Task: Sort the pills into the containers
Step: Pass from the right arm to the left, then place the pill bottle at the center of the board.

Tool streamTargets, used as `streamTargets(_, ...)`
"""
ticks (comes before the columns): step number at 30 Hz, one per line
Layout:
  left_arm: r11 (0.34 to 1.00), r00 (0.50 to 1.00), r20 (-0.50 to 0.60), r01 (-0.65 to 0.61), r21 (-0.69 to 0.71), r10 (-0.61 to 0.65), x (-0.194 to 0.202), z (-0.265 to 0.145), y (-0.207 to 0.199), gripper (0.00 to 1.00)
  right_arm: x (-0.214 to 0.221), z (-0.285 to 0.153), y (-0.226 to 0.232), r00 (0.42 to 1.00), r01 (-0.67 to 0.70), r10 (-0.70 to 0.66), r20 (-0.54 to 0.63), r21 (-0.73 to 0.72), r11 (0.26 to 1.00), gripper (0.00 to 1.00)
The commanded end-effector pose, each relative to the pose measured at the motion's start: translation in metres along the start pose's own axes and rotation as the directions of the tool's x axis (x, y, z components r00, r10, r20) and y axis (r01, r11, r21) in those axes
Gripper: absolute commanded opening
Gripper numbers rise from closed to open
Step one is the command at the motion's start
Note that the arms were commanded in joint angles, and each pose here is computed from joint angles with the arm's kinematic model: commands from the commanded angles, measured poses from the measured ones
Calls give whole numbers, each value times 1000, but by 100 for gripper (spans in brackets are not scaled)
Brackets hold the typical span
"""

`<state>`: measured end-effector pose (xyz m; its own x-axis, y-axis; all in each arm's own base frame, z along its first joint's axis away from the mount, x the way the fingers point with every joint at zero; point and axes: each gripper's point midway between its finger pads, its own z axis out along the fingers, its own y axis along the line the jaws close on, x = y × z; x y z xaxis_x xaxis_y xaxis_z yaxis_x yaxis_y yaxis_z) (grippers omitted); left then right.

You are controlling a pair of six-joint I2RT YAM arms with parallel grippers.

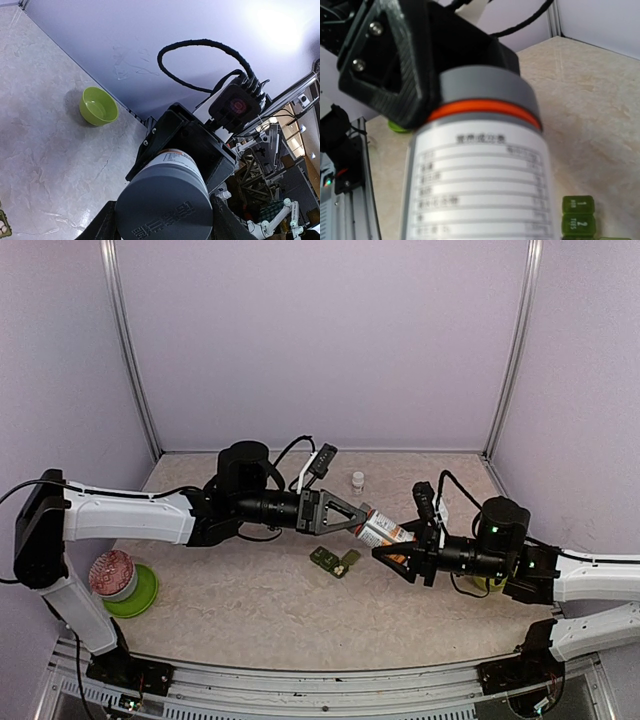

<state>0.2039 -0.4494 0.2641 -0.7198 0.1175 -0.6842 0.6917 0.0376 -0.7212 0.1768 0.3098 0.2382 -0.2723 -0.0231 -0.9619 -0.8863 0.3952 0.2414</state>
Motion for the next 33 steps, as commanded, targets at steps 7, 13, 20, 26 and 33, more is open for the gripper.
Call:
streamTargets(7, 983, 982, 67, -177, 37, 174, -16, -15, -24, 37, -23, 3, 6, 994, -85, 87, 69, -30, 996, 50)
streamTargets(13, 992, 989, 70, -129, 1, 129, -15, -21, -6, 37, -21, 5, 1, 996, -71, 71, 60, -2, 998, 77)
streamTargets(20, 992, 990, 69, -120, -34, 122, -17, -22, 2, 37, -23, 3, -7, 997, -63, 61, 57, 46, 997, 100)
streamTargets(26, 953, 989, 81, -94, -287, 121, -29, -46, 50, 37, -23, -8, -31, 998, -50, 42, 46, 203, 978, 100)
streamTargets(33, 806, 988, 69, -69, -587, 135, -42, -99, 115, 37, -18, -18, -62, 998, -58, 49, 34, 366, 929, 100)
